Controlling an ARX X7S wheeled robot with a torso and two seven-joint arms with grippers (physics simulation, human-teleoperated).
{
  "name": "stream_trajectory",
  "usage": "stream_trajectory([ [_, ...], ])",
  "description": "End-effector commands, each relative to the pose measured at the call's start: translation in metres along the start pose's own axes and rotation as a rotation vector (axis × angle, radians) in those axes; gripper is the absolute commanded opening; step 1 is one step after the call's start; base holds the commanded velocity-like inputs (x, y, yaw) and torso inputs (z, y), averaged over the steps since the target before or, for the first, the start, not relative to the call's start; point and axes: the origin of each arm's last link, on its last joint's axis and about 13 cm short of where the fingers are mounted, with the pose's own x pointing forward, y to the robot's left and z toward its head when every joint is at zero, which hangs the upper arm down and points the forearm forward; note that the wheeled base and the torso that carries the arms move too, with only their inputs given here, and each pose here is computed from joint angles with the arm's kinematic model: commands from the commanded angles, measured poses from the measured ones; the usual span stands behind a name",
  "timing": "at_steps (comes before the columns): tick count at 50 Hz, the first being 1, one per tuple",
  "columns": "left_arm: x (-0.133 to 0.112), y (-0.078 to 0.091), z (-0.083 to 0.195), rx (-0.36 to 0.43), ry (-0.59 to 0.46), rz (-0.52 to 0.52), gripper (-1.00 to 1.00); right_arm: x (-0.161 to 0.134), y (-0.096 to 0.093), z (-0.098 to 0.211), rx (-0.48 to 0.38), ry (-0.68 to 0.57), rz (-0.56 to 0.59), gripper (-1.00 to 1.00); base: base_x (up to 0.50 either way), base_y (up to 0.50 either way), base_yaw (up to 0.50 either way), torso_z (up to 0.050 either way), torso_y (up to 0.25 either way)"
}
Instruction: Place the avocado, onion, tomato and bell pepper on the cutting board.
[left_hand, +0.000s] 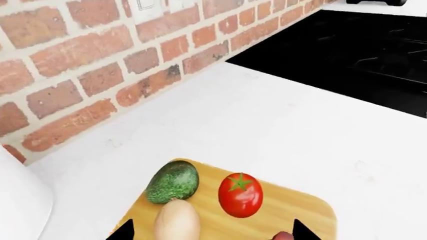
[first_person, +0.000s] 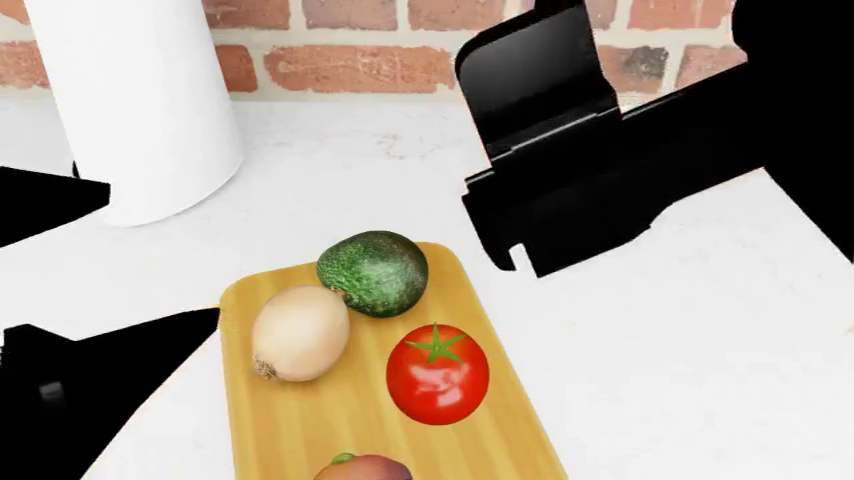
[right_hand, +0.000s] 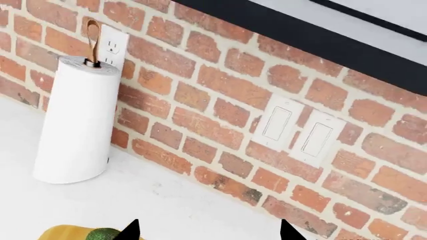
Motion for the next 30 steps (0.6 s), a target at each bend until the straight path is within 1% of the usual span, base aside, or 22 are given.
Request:
stream_trajectory([
  [1,-0.022,0.003,0.005,-0.043,-0.146,0.060,1.00,-0.037,0.011,-0.005,0.026,-0.126,-0.024,1.00,0.00,0.00,0.00,0.000,0.000],
  [2,-0.022,0.002,0.002,-0.065,-0.159,0.069,1.00,-0.041,0.013,-0.005,0.023,-0.142,-0.037,1.00,0.00,0.00,0.00,0.000,0.000],
  [3,-0.022,0.001,0.000,-0.051,-0.168,0.087,1.00,-0.043,0.015,-0.005,0.011,-0.147,-0.041,1.00,0.00,0.00,0.00,0.000,0.000],
  [4,-0.025,0.000,0.000,-0.069,-0.185,0.078,1.00,-0.047,0.019,-0.004,0.010,-0.160,-0.034,1.00,0.00,0.00,0.00,0.000,0.000],
  [5,-0.027,-0.001,0.000,-0.063,-0.208,0.105,1.00,-0.049,0.021,-0.004,-0.005,-0.167,-0.044,1.00,0.00,0.00,0.00,0.000,0.000],
  [6,-0.029,-0.002,0.001,-0.071,-0.209,0.085,1.00,-0.051,0.022,-0.004,-0.008,-0.171,-0.049,1.00,0.00,0.00,0.00,0.000,0.000],
  [7,-0.033,-0.003,0.001,-0.074,-0.233,0.100,1.00,-0.055,0.025,-0.003,-0.003,-0.187,-0.046,1.00,0.00,0.00,0.00,0.000,0.000],
  [10,-0.042,-0.005,0.001,-0.075,-0.257,0.104,1.00,-0.061,0.029,-0.003,-0.016,-0.202,-0.054,1.00,0.00,0.00,0.00,0.000,0.000],
  [11,-0.043,-0.004,0.001,-0.058,-0.269,0.126,1.00,-0.063,0.029,-0.002,-0.010,-0.213,-0.055,1.00,0.00,0.00,0.00,0.000,0.000],
  [12,-0.046,-0.005,0.000,-0.030,-0.252,0.103,1.00,-0.066,0.029,-0.001,-0.021,-0.223,-0.070,1.00,0.00,0.00,0.00,0.000,0.000],
  [13,-0.047,-0.005,0.001,-0.010,-0.272,0.125,1.00,-0.068,0.029,-0.001,-0.033,-0.230,-0.090,1.00,0.00,0.00,0.00,0.000,0.000],
  [14,-0.049,-0.002,0.004,-0.039,-0.285,0.135,1.00,-0.072,0.028,0.001,-0.019,-0.237,-0.088,1.00,0.00,0.00,0.00,0.000,0.000],
  [16,-0.053,0.000,0.007,-0.050,-0.312,0.149,1.00,-0.078,0.028,0.005,-0.026,-0.249,-0.107,1.00,0.00,0.00,0.00,0.000,0.000],
  [21,-0.066,-0.002,0.017,-0.028,-0.369,0.166,1.00,-0.084,0.026,0.003,-0.045,-0.295,-0.134,1.00,0.00,0.00,0.00,0.000,0.000],
  [24,-0.071,-0.003,0.018,-0.034,-0.390,0.172,1.00,-0.085,0.026,0.001,-0.039,-0.300,-0.138,1.00,0.00,0.00,0.00,0.000,0.000],
  [27,-0.078,-0.005,0.020,-0.035,-0.427,0.195,1.00,-0.090,0.024,0.000,-0.035,-0.320,-0.145,1.00,0.00,0.00,0.00,0.000,0.000],
  [30,-0.087,-0.009,0.022,-0.046,-0.467,0.196,1.00,-0.093,0.023,-0.004,-0.042,-0.342,-0.163,1.00,0.00,0.00,0.00,0.000,0.000],
])
